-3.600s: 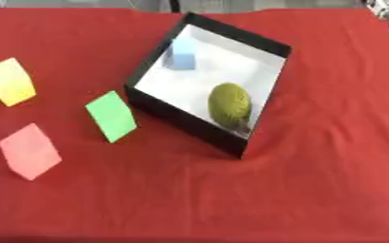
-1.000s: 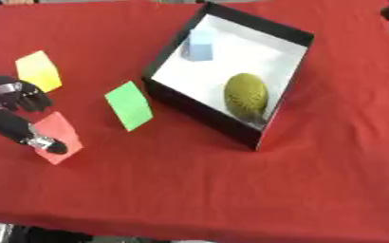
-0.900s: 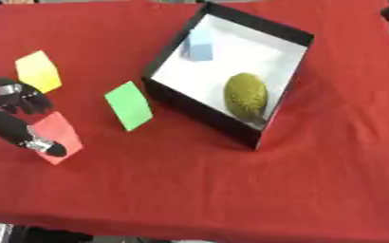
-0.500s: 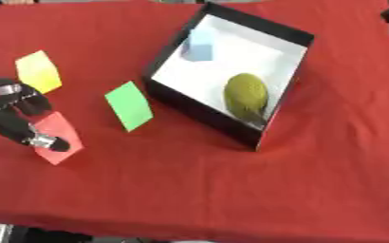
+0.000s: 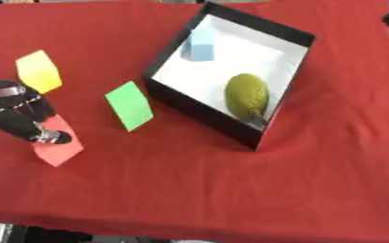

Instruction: Pick up objects on the table and place them in the box.

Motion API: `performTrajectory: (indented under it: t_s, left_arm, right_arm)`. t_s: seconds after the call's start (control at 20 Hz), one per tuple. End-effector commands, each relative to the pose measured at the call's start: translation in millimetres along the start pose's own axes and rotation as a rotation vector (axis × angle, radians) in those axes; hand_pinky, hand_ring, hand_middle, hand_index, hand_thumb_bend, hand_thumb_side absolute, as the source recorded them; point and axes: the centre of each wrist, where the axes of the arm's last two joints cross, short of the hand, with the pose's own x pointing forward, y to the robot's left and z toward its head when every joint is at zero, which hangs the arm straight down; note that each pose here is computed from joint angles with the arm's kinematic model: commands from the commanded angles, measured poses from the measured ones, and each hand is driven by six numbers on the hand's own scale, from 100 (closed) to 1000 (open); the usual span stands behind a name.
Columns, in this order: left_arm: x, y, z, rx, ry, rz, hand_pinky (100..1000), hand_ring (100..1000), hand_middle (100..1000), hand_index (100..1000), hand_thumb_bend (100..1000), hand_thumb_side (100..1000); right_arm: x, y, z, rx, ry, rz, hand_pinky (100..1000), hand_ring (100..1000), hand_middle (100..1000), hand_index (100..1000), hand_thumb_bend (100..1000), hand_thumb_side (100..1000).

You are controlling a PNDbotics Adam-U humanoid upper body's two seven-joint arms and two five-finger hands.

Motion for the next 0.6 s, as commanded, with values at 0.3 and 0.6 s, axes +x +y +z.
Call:
performTrajectory:
  t_s: [0.3,0.6]
  left_arm:
    - [-11.7,2.3,-4.9,-0.019,0.082,-0.047,829,768,662,770,660,316]
    - [-6.2,4.8,-1.2,0.046,0.045,-0.094,817,759,652,761,684,292]
  right_arm:
    - [2.0,-6.2,0.8,-0.011,-0.006,0.023,893,895,764,866,100,529]
    - [-2.0,-5.4,1.1,-0.008,0.005,0.021,895,895,764,867,100,541]
